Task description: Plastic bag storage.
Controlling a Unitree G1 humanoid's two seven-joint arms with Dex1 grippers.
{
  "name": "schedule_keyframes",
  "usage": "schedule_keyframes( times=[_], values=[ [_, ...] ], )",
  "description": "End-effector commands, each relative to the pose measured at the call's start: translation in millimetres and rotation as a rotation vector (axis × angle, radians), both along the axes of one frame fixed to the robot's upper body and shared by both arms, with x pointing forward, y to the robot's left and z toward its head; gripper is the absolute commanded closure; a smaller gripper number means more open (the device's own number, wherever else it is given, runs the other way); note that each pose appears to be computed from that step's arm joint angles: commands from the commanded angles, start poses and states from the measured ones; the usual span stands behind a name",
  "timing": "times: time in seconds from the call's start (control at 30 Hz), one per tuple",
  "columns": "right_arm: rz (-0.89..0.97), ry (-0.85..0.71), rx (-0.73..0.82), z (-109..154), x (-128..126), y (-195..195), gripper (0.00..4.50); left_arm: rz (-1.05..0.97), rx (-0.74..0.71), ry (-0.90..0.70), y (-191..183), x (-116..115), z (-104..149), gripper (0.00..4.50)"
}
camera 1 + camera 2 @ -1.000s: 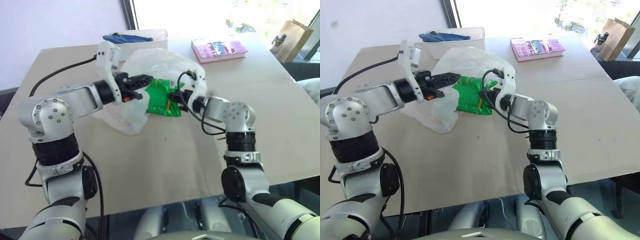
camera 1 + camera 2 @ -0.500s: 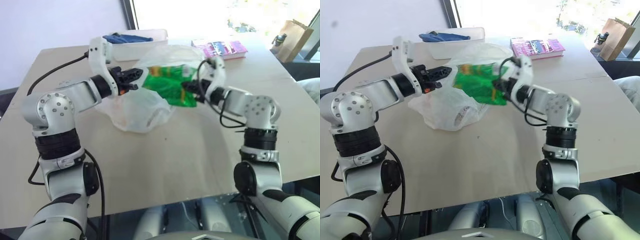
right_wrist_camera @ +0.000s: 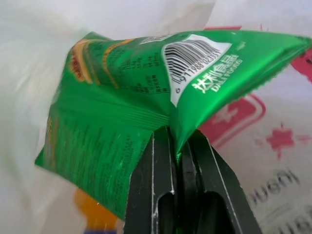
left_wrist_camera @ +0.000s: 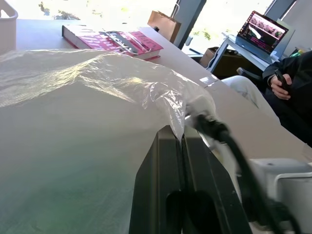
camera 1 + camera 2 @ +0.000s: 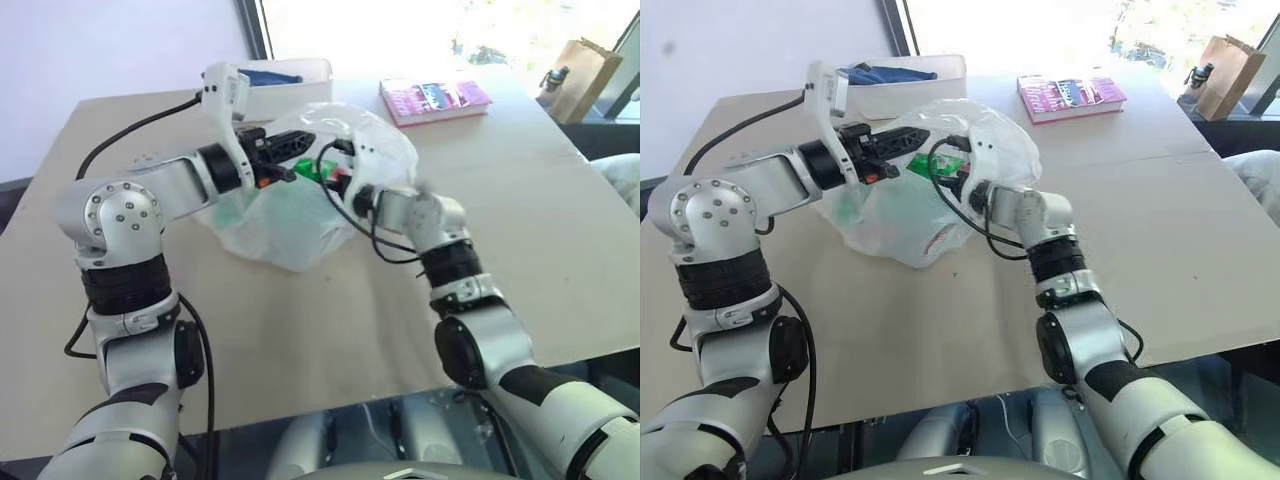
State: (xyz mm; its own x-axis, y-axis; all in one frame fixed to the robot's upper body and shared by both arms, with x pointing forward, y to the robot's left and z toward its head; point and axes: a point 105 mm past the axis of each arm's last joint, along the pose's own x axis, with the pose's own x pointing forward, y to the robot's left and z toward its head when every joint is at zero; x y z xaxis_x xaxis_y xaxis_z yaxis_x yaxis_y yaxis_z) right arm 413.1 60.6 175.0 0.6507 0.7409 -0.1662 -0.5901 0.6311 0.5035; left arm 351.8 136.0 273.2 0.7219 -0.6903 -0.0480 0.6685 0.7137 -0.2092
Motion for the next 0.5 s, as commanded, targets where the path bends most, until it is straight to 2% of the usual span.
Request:
schedule_keyframes(
  times=[0.03,0.13,0.2,0.23,0.33,0.4,0.5],
  values=[
    [0.053,-0.136,0.043,18.7,1.9,15.0,3.58,0.008,-0.003,-0.028,3.8,-6.8,4.2,4.5],
    [0.046,-0.237,-0.03,20.7,4.9,11.4,2.1,0.057,0.012,-0.017,10.4,-3.4,-2.9,4.5],
    [0.053,-0.316,-0.06,28.6,3.3,3.4,0.88,0.097,0.014,-0.02,15.9,0.3,-4.6,4.5],
    [0.048,-0.352,-0.075,33.2,2.2,-4.2,0.61,0.121,0.009,-0.022,19.3,3.0,-4.5,4.5],
    [0.068,-0.463,-0.076,50.1,-10.3,-29.9,0.61,0.178,-0.008,-0.023,27.4,11.0,-5.0,4.5],
    [0.035,-0.484,-0.088,55.1,-11.8,-43.0,0.13,0.181,-0.013,-0.025,27.2,13.5,-5.8,4.5],
    [-0.024,-0.551,-0.213,54.8,-9.0,-55.0,0.07,0.168,-0.036,-0.031,21.6,17.1,-5.6,4.5]
  ],
)
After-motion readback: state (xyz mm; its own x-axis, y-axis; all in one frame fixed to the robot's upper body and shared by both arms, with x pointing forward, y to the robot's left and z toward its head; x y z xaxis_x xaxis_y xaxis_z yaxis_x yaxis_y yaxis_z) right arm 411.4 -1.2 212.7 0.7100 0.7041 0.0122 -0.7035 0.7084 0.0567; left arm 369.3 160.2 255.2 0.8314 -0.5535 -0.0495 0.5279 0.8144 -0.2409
